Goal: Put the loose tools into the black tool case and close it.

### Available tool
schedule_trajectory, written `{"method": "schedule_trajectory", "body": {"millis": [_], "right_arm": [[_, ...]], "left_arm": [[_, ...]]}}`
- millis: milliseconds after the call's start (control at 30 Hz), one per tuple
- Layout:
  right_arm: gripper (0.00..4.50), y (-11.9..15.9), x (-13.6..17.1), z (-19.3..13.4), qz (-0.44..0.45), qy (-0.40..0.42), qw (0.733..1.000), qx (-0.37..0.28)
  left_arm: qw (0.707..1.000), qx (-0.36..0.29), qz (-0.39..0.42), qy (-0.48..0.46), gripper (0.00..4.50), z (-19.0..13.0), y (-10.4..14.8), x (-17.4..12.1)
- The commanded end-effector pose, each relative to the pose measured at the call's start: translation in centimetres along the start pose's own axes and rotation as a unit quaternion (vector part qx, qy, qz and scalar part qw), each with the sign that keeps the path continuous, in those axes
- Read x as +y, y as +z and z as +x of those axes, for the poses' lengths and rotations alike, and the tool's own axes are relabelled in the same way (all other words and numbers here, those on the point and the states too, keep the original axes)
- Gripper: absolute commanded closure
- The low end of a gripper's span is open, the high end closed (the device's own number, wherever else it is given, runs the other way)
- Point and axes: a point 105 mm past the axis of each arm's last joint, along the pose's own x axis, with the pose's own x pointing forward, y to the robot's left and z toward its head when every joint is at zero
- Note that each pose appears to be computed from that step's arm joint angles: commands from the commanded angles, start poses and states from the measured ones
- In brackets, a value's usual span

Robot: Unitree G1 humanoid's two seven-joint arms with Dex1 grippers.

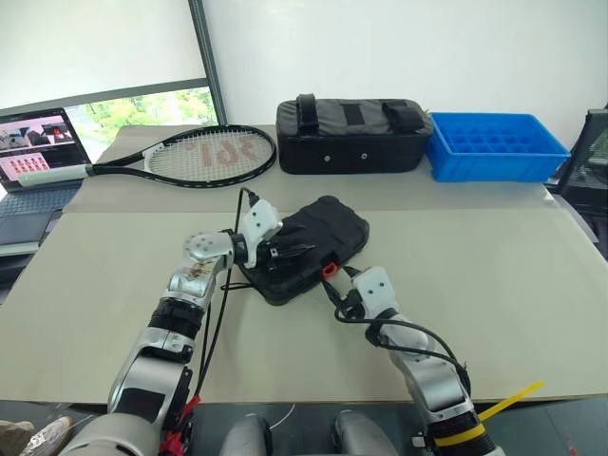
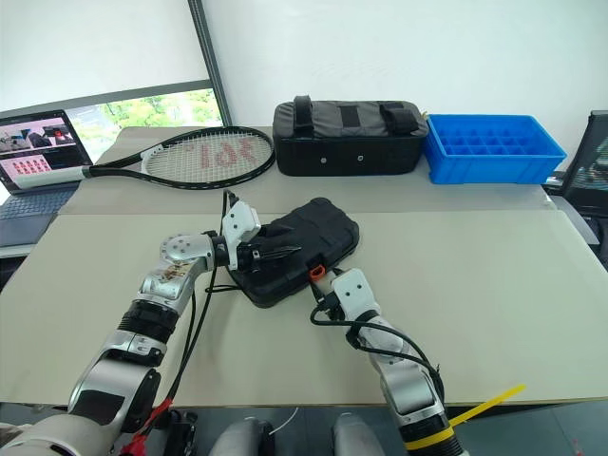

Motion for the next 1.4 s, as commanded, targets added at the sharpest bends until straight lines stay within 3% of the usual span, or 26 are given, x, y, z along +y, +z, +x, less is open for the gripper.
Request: {"method": "schedule_trajectory", "body": {"millis": [33,400,633,733,833,1400], "right_arm": [[1.57,2.2,-0.1,0.3,-0.007,0.029,0.999,-0.046],[1.57,1.3,-0.6,1.4,-0.015,0.07,0.997,-0.016],[1.57,2.1,-0.4,2.1,-0.013,0.073,0.997,-0.033],[2.25,2.2,-0.5,2.1,-0.017,0.073,0.997,-0.036],[3.21,2.3,-0.5,2.0,-0.018,0.073,0.996,-0.037],[3.24,2.7,-0.6,0.2,-0.033,0.067,0.997,-0.036]], "left_arm": [[0.999,0.041,-0.033,-0.01,2.0,-0.2,-2.7,-1.0],[0.999,0.04,-0.03,-0.005,2.0,-0.3,-2.7,-0.9],[0.999,0.04,-0.03,-0.002,2.0,-0.4,-2.6,-0.9],[0.999,0.041,-0.029,-0.002,2.0,-0.5,-2.7,-0.9],[0.999,0.041,-0.03,-0.003,2.0,-0.5,-2.8,-1.0],[0.999,0.043,-0.031,-0.002,2.0,-0.3,-3.0,-1.0]]}}
